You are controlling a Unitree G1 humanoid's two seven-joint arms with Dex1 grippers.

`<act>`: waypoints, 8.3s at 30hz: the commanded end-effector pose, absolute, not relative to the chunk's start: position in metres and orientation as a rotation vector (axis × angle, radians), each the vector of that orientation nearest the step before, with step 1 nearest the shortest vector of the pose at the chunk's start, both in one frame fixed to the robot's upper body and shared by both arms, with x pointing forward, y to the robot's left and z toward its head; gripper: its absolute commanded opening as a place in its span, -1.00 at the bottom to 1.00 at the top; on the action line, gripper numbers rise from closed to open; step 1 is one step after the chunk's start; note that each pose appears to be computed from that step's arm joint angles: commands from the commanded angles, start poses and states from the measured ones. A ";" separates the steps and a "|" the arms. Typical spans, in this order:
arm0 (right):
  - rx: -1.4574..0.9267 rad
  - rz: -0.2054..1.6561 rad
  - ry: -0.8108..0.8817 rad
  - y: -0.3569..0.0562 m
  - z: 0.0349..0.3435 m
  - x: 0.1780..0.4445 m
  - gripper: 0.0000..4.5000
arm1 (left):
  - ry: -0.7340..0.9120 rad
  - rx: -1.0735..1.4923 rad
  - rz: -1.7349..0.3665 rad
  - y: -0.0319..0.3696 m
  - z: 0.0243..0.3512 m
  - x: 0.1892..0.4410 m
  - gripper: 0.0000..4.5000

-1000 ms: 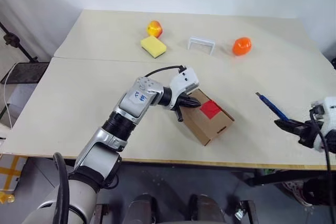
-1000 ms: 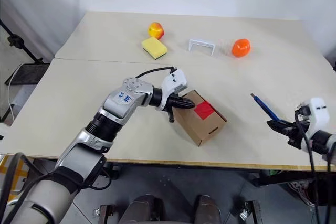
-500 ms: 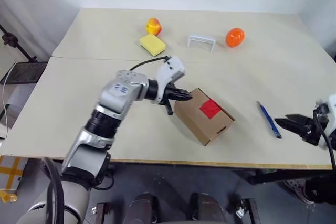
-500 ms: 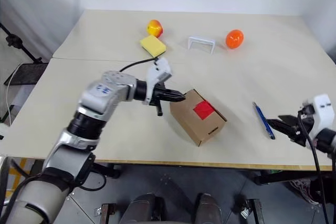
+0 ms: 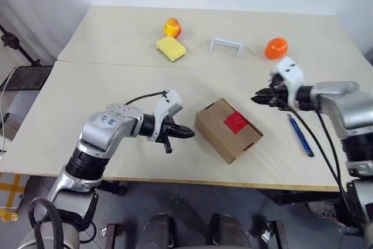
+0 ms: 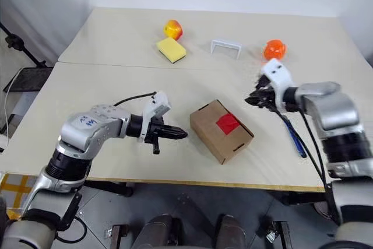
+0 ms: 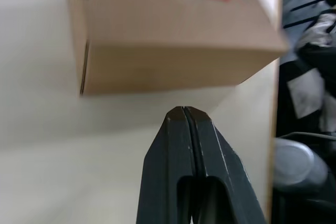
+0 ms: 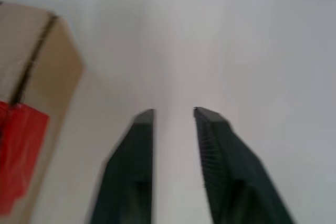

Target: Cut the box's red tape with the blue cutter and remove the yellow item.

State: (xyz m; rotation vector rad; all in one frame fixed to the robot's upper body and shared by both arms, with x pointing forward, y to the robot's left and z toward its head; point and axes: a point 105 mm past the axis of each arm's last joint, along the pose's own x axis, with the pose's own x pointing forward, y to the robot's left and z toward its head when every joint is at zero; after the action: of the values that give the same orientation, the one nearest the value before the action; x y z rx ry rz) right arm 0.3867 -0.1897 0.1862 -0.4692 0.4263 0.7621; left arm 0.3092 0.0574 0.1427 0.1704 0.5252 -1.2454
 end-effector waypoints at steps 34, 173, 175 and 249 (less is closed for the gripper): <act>-0.531 1.064 0.503 -0.104 0.172 0.326 -0.99 | 0.437 0.242 -1.000 0.084 0.149 0.347 -1.00; 0.043 0.638 0.677 -0.106 0.245 0.324 -0.99 | 0.198 0.334 -1.138 0.060 0.178 0.354 -1.00; 0.015 0.605 0.711 -0.105 0.234 0.325 -0.99 | 0.213 0.298 -1.173 0.067 0.183 0.348 -1.00; -0.185 0.476 0.627 -0.161 0.176 0.350 -0.71 | 0.353 0.707 -1.195 0.099 0.152 0.365 -1.00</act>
State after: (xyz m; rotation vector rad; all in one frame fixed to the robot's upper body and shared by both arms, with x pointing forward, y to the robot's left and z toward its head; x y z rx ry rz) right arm 0.3490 -0.1617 0.1622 -0.1801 0.6885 0.4613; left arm 0.3643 0.0974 0.1463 0.7264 0.3798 -1.2086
